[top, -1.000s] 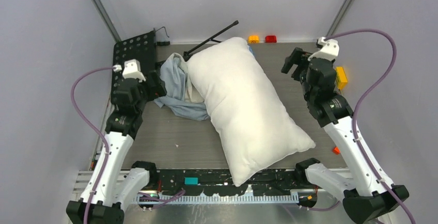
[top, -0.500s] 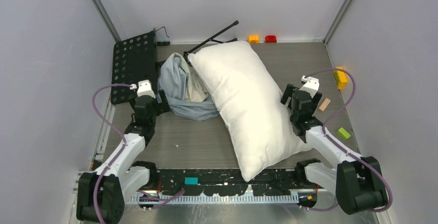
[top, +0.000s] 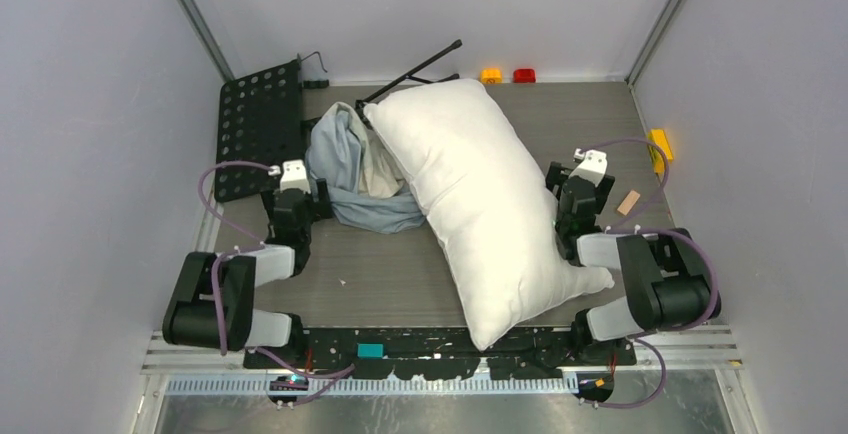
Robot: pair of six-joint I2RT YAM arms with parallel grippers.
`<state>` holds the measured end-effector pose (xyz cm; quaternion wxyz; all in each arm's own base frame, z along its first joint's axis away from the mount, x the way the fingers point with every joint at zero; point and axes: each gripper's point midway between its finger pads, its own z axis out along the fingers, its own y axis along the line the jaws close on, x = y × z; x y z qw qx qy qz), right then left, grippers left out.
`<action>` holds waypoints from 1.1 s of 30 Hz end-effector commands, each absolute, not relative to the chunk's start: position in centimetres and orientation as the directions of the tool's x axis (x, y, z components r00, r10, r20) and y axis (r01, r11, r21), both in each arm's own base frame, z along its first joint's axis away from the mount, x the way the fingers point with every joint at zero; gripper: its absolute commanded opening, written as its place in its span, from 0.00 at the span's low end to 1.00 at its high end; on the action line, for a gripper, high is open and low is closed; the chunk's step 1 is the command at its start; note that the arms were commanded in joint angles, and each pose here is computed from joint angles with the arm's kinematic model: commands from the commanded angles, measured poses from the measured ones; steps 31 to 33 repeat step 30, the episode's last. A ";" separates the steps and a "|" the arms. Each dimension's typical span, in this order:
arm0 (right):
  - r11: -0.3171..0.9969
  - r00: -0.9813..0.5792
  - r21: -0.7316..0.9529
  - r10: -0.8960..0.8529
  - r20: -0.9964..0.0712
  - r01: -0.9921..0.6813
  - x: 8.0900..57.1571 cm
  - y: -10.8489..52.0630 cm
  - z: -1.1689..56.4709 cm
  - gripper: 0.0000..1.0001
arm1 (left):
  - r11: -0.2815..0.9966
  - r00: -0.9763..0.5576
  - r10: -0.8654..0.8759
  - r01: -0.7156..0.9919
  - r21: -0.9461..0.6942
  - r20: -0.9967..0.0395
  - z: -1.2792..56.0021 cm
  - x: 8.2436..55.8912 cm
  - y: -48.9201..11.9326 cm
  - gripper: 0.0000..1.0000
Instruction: Remove the pillowcase from the pillow
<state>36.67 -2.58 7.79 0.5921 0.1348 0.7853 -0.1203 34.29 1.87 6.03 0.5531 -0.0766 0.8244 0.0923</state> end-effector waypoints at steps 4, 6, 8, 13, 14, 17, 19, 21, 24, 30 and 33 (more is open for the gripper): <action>0.922 -0.148 0.020 0.083 -0.986 0.387 38.0 -3.7 8.9 0.91 | 0.994 -0.184 0.077 -0.055 0.089 -0.980 7.8 39.0 -0.5 0.98; 0.927 -0.172 0.032 0.103 -0.980 0.374 38.2 -3.8 8.5 0.87 | 0.994 -0.252 0.074 -0.064 0.093 -0.965 7.2 38.9 -0.4 1.00; 0.917 -0.149 0.092 0.161 -0.976 0.388 38.4 -4.9 7.6 0.81 | 0.993 -0.240 0.075 -0.075 0.095 -0.968 7.3 39.1 -0.2 1.00; 0.904 -0.162 0.093 0.175 -0.971 0.417 38.0 -5.5 7.3 0.89 | 0.991 -0.242 0.071 -0.092 0.096 -0.968 7.3 39.0 0.1 1.00; 0.905 -0.154 0.095 0.173 -0.973 0.415 38.0 -5.5 7.5 0.92 | 0.991 -0.230 0.070 -0.093 0.094 -0.971 7.5 39.1 0.1 1.00; 0.905 -0.158 0.091 0.171 -0.972 0.416 38.0 -5.5 7.4 0.93 | 0.992 -0.239 0.071 -0.089 0.095 -0.968 7.4 39.1 0.1 1.00; 0.906 -0.143 0.094 0.166 -0.976 0.413 38.0 -5.5 7.5 0.93 | 0.991 -0.235 0.071 -0.094 0.095 -0.969 7.4 39.1 0.1 1.00; 0.911 -0.155 0.091 0.166 -0.974 0.402 38.2 -5.2 7.5 0.93 | 0.991 -0.236 0.071 -0.093 0.095 -0.969 7.4 39.1 0.1 1.00; 0.911 -0.151 0.090 0.164 -0.975 0.402 38.1 -5.2 7.5 0.93 | 0.991 -0.238 0.071 -0.093 0.095 -0.969 7.4 39.2 0.1 1.00; 0.911 -0.152 0.090 0.164 -0.975 0.402 38.1 -5.3 7.5 0.93 | 0.991 -0.239 0.071 -0.089 0.095 -0.968 7.4 39.2 0.1 1.00; 0.911 -0.152 0.090 0.164 -0.975 0.402 38.1 -5.3 7.5 0.93 | 0.991 -0.239 0.071 -0.089 0.095 -0.968 7.4 39.2 0.1 1.00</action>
